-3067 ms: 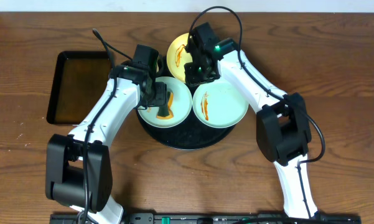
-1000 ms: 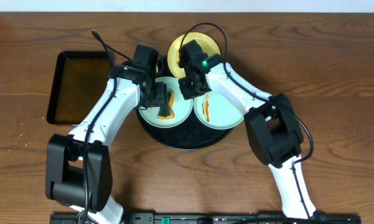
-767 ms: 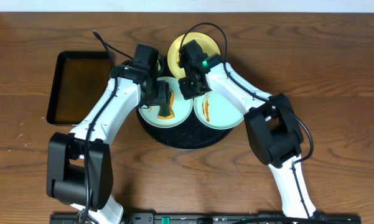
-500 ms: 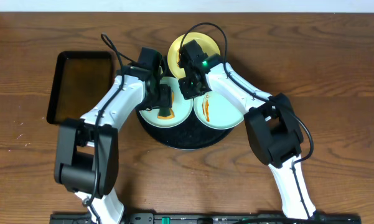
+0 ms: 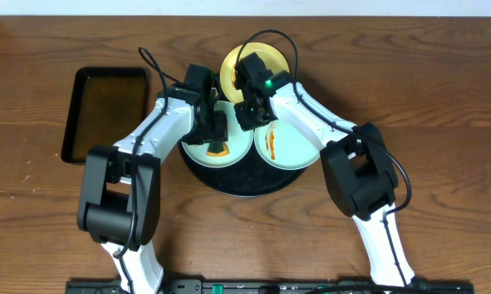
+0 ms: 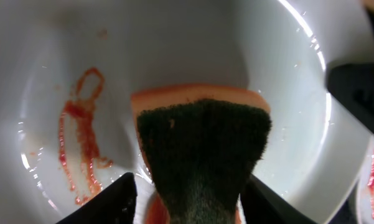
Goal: Clean dirty plates on tray and stack at the side
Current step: 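Scrub the left green plate with the sponge in the left gripper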
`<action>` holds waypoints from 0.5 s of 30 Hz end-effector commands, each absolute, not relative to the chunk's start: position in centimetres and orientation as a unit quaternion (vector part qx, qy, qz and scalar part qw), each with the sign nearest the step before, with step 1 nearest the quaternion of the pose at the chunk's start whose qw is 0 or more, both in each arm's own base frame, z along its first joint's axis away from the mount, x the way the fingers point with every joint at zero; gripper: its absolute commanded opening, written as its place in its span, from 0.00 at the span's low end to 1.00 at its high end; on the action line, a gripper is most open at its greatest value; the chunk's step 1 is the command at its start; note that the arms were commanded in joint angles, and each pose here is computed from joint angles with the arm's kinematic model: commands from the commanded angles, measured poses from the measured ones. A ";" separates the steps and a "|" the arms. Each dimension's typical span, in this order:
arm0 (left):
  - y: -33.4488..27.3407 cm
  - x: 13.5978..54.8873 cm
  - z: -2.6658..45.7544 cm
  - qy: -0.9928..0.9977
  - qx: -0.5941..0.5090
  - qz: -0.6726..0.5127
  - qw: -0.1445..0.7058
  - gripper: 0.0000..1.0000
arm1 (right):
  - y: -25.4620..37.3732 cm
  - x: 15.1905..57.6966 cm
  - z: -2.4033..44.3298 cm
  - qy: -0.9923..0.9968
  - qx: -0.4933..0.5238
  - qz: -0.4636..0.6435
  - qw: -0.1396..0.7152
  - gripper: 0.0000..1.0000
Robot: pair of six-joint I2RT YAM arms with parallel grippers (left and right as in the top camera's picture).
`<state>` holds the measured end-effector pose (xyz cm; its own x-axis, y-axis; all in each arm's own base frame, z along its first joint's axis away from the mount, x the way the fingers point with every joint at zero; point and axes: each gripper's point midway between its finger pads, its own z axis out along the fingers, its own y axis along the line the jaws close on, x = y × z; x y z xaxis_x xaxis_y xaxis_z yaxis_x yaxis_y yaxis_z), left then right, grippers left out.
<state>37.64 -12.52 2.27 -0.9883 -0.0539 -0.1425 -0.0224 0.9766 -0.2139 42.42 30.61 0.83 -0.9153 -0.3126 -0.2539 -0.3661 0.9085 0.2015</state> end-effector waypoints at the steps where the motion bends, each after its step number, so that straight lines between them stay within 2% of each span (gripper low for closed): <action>1: -12.5 37.1 1.3 0.992 -0.024 -0.107 0.059 0.52 | 30.7 41.8 0.1 0.972 -0.180 0.115 0.099 0.05; 11: -12.5 37.1 1.3 0.992 -0.024 -0.109 0.057 0.26 | 30.7 41.8 0.1 0.972 -0.180 0.115 0.101 0.05; 15: -13.2 36.9 1.5 0.990 -0.022 -0.129 0.052 0.21 | 30.8 41.9 0.1 0.971 -0.180 0.116 0.102 0.04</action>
